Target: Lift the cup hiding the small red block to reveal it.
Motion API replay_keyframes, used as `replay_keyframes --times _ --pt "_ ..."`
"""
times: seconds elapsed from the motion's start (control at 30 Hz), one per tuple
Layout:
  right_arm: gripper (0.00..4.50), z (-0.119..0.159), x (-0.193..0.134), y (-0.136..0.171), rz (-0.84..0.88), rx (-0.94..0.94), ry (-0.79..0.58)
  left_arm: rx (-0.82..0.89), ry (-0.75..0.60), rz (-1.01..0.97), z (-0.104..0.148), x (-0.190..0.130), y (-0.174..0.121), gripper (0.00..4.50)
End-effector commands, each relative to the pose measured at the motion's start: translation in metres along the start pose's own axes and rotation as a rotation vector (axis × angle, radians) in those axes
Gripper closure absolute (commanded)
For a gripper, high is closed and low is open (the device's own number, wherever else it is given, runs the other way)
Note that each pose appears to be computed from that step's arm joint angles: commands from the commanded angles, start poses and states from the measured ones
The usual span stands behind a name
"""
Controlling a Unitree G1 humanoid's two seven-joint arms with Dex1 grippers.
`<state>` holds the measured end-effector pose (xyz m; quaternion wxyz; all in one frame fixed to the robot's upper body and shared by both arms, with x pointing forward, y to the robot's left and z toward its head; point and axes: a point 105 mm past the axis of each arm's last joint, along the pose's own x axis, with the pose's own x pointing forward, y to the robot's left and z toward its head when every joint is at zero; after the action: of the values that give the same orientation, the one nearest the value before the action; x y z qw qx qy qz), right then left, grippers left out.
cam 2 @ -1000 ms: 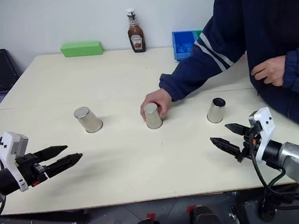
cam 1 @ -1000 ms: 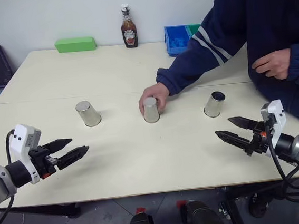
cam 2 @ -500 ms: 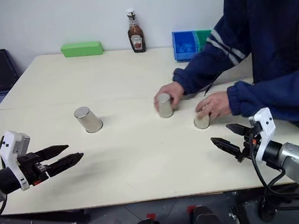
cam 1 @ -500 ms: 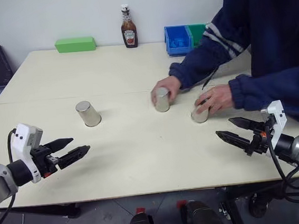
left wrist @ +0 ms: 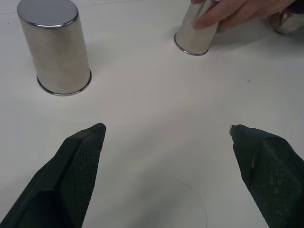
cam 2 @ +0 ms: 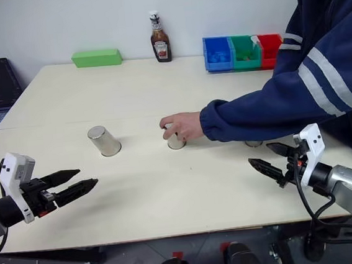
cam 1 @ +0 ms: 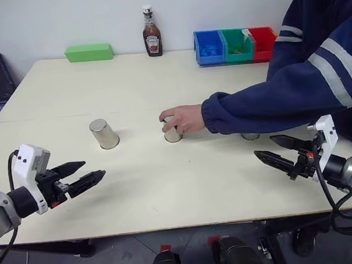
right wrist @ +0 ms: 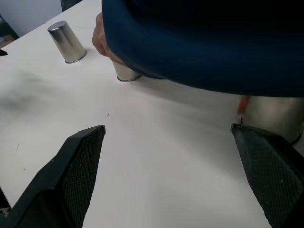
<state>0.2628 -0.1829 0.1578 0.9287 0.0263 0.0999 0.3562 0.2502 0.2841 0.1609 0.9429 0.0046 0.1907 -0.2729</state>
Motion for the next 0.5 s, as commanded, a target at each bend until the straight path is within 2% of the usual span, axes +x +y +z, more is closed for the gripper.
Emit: replay_keyframes --times 0.03,0.37,0.5 --pt "0.00 0.006 -0.001 0.003 0.015 -0.033 -0.019 0.044 -0.018 0.002 0.010 -0.005 -0.002 0.04" --pt "0.00 0.001 -0.003 -0.006 -0.029 -0.079 0.013 0.054 -0.020 -0.053 0.011 0.003 -0.012 0.04" --pt "0.00 0.000 0.001 -0.028 -0.160 -0.135 -0.002 0.113 -0.053 -0.188 0.024 0.022 -0.046 0.04"
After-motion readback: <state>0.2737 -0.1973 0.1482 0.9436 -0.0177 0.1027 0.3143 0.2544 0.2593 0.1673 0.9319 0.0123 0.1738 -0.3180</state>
